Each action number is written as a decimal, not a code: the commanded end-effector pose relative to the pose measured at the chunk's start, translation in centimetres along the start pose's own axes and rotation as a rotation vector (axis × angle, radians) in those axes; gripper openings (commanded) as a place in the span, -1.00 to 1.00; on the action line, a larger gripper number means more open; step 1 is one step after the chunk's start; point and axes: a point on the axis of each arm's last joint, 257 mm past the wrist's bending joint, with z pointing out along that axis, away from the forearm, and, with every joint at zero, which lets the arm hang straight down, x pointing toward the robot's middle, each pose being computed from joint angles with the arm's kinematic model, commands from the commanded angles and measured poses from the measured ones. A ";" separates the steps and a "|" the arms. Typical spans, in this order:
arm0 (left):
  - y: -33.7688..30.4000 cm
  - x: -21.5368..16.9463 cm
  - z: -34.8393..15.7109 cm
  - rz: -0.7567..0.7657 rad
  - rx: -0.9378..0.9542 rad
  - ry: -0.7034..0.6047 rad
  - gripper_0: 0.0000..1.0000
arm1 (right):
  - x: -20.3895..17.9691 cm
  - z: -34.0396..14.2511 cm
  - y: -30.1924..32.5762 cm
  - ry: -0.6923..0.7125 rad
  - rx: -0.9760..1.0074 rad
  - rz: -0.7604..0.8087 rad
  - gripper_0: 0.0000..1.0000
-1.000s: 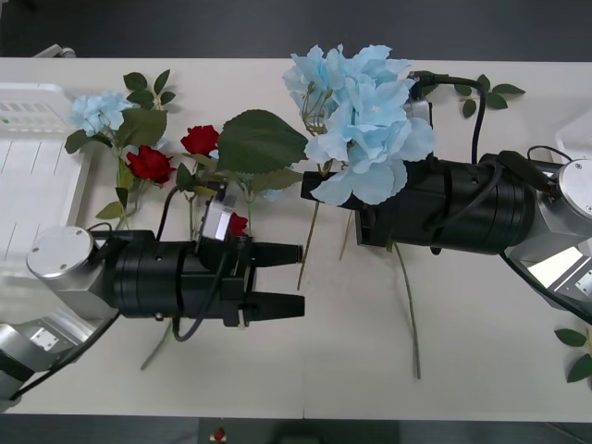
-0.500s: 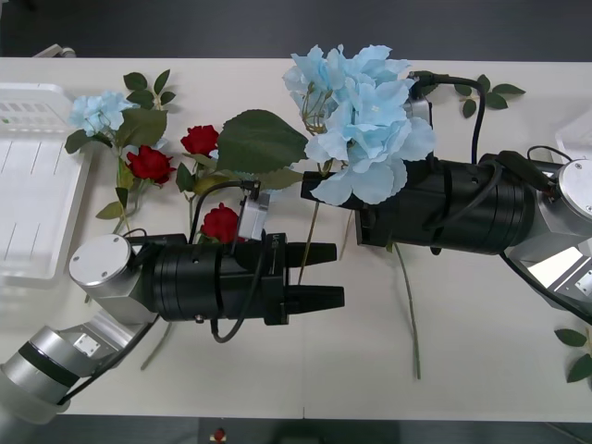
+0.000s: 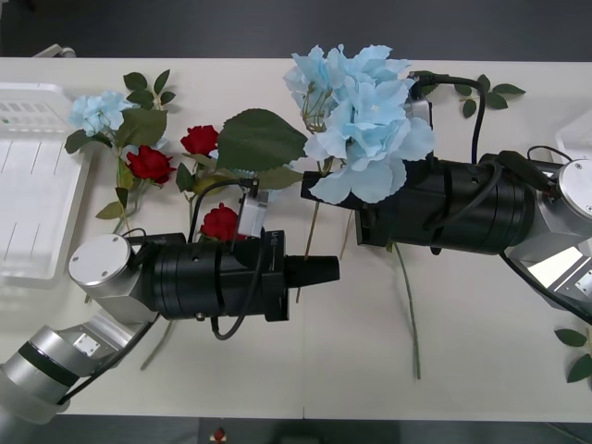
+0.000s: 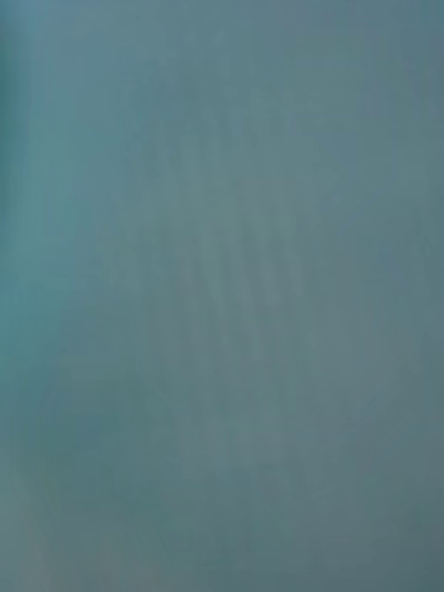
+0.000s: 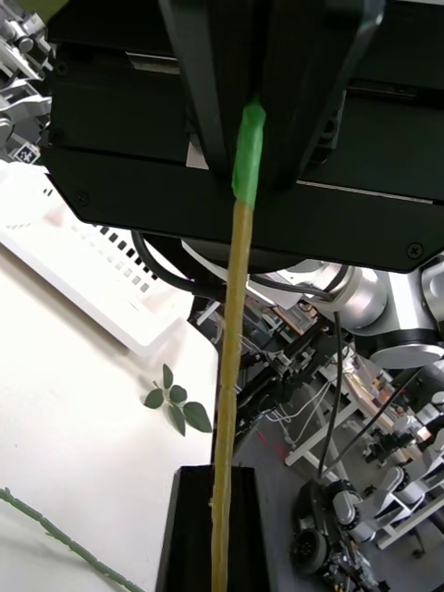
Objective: Put the red flowers into the right box and the blue flowers into the left box
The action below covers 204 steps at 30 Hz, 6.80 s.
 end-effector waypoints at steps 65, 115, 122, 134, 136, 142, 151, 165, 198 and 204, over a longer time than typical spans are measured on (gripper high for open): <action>17.7 -9.6 -63.2 0.046 -1.437 0.402 -1.00 | 14.3 -18.7 -11.8 0.788 1.026 0.533 1.00; 24.6 -8.3 -39.1 -0.217 -1.197 0.420 1.00 | 21.2 -17.5 -22.0 0.755 1.202 0.506 -1.00; 26.6 -8.9 -38.1 -0.218 -1.286 0.435 1.00 | 18.2 -19.8 -21.7 0.789 1.213 0.413 -1.00; 29.1 -10.5 -40.9 -0.127 -1.446 0.405 1.00 | 10.4 -27.9 -22.1 0.833 1.250 0.341 -1.00; 29.6 -11.1 -41.2 -0.115 -1.458 0.368 1.00 | 8.9 -30.1 -22.5 0.835 1.272 0.333 -1.00; 30.4 -13.7 -40.8 -0.042 -1.462 0.297 1.00 | 4.2 -36.0 -24.6 0.818 1.342 0.325 -1.00; 32.9 -13.0 -40.2 -0.003 -1.492 0.223 1.00 | -1.9 -45.9 -27.1 0.859 1.454 0.288 -1.00; 35.0 -10.1 -38.7 -0.043 -1.509 0.213 0.79 | -6.2 -57.4 -26.9 1.084 1.628 0.089 -1.00; 30.3 -11.1 -35.5 -0.194 -1.370 0.320 -1.00 | -4.0 -62.1 -25.9 0.911 1.760 0.261 1.00; 26.8 -12.8 -34.2 -0.240 -1.297 0.315 -1.00 | -3.0 -58.4 -26.3 0.857 1.663 0.330 1.00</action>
